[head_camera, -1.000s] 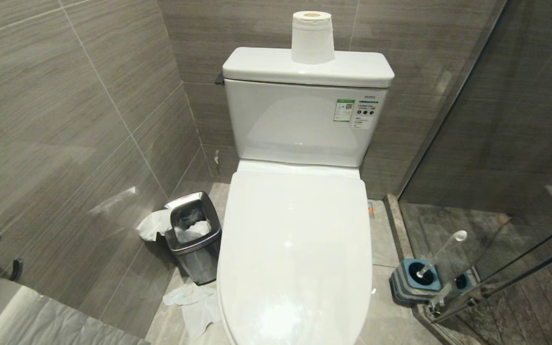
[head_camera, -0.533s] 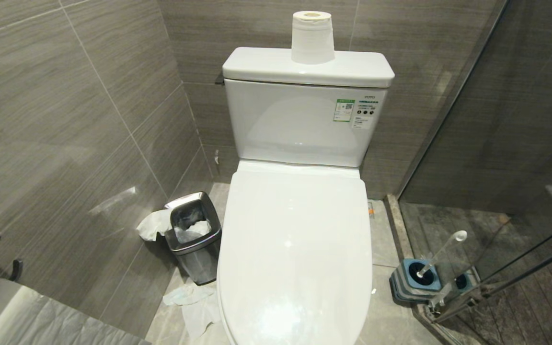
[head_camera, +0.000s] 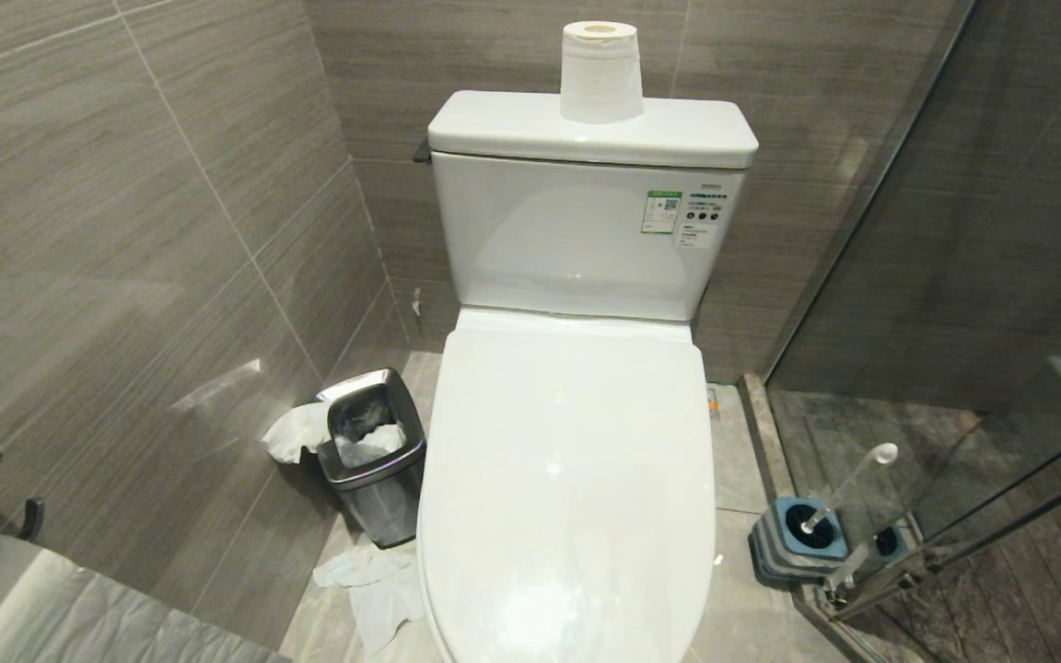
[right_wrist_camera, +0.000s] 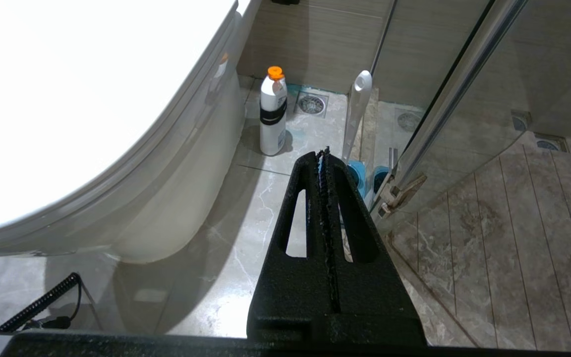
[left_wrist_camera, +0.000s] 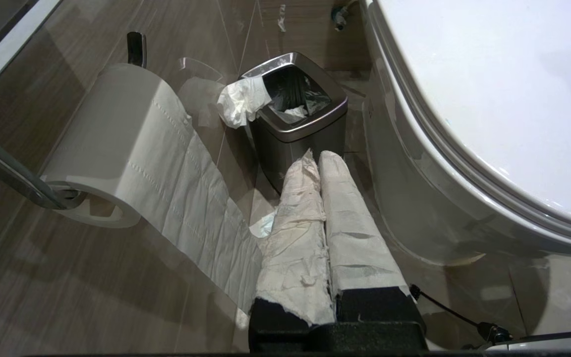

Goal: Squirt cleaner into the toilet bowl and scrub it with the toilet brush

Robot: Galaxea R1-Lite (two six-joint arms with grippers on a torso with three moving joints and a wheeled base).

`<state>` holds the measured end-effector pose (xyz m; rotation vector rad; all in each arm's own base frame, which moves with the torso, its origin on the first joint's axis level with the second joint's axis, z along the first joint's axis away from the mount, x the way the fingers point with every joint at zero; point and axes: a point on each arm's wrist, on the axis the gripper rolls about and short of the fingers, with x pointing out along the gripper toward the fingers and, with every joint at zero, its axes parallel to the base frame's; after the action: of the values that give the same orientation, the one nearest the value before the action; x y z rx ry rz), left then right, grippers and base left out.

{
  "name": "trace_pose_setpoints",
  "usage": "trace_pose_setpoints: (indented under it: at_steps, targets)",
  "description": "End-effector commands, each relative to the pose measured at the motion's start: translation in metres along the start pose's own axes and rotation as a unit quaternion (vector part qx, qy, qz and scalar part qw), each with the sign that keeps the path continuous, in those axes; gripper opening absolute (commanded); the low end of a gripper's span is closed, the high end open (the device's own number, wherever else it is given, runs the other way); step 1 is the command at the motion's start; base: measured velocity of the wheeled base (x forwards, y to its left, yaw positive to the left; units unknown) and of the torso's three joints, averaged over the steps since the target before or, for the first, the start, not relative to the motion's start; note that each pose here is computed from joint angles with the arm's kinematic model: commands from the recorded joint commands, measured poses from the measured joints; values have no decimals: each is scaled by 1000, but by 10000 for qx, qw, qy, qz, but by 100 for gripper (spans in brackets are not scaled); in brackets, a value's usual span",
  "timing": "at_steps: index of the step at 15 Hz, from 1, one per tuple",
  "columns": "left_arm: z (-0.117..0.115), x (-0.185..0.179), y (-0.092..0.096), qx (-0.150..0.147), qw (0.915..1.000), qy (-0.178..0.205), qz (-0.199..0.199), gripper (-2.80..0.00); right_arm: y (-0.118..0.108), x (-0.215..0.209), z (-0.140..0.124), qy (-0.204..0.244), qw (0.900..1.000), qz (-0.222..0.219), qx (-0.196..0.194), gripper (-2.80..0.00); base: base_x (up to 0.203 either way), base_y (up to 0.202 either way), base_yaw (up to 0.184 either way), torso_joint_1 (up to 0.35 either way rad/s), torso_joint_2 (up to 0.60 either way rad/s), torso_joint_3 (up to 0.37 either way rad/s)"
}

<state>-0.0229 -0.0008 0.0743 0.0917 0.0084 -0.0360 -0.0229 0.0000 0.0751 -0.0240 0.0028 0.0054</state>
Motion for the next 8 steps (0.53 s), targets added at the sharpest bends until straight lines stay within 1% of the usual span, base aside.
trace_pose_setpoints:
  at_steps: [1,5,8]
  targets:
    - [-1,0,0,-20,10000,20,-3,-280,0,0,0,1,10000,4,-3,-280,0,0,0,0,0,0]
    - [-1,0,0,-360,9993,15,68,-280,0,0,0,7,10000,4,-2,-280,0,0,0,0,0,0]
    - [-1,0,0,-391,9992,24,84,-280,0,0,0,1,10000,4,-3,-280,0,0,0,0,0,0]
